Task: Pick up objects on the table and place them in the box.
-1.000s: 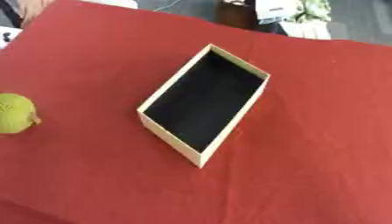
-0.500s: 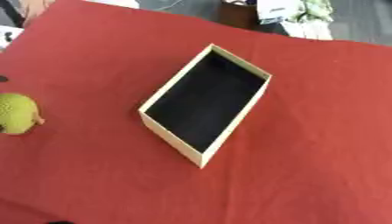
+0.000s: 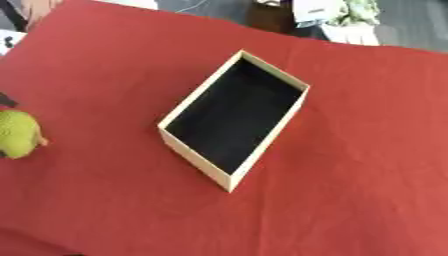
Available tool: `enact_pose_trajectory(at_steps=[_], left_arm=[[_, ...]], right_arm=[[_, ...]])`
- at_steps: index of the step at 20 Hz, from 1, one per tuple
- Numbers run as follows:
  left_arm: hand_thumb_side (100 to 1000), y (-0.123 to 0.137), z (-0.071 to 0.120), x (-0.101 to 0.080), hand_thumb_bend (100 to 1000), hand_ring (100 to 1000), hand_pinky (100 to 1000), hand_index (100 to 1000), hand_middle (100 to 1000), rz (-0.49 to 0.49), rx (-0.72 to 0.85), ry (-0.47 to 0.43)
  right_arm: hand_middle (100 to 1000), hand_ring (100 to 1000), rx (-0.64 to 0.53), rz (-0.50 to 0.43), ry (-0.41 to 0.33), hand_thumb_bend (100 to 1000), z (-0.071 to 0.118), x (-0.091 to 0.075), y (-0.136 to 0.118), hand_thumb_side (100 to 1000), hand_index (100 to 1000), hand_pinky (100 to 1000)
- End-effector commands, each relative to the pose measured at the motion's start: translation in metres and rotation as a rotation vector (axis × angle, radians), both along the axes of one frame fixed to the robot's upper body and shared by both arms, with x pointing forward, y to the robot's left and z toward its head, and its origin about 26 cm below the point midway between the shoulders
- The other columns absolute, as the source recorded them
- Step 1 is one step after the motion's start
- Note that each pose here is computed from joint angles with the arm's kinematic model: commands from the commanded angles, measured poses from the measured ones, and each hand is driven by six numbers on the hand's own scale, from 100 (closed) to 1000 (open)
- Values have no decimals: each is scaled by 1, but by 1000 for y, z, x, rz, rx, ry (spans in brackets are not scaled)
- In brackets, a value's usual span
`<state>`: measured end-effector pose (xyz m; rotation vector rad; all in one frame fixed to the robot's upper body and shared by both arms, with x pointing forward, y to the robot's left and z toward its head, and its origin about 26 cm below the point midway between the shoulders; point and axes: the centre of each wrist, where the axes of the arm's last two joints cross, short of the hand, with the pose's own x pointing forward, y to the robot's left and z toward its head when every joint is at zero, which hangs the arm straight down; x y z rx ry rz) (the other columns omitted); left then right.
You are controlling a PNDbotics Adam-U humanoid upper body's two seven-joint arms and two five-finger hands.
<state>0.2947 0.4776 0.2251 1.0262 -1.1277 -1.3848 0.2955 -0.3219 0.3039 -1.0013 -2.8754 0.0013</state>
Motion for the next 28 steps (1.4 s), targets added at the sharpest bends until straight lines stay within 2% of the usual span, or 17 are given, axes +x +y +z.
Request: enact_pose_trajectory(at_steps=[1,7,8,12,14,20,22,26,28], left_arm=[[136,3,14,0,475,834,773,871,773,10,57,7],[102,1,11,2,356,699,643,791,683,2,62,27],[100,0,10,2,303,652,598,758,645,1,61,28],[100,-4,11,2,201,595,533,704,596,-9,49,4],[100,-9,15,0,160,574,499,683,576,-30,41,-32],[100,-33,36,-10,134,564,461,670,569,-83,75,-149],[100,-41,46,-14,119,536,405,647,546,-84,79,-209],[100,-63,68,-19,100,530,394,642,540,-123,85,-333],[100,-80,82,-22,100,524,387,640,537,-186,87,-398]], right_arm=[[834,837,-4,2,-29,100,7,-4,-1,858,832,799],[834,836,5,0,-29,100,6,-4,-1,860,832,798],[834,836,6,0,-29,100,5,-4,-1,859,832,798],[831,836,11,-6,-28,100,4,-4,-2,859,830,797],[831,836,14,-8,-25,100,3,-4,-2,861,830,797],[830,835,19,-15,-23,100,2,-5,-4,862,829,797],[830,835,19,-15,-23,100,2,-5,-4,862,829,796],[829,836,15,-14,-27,100,3,-5,-4,857,829,798],[829,836,13,-14,-29,100,4,-5,-4,856,829,798]])
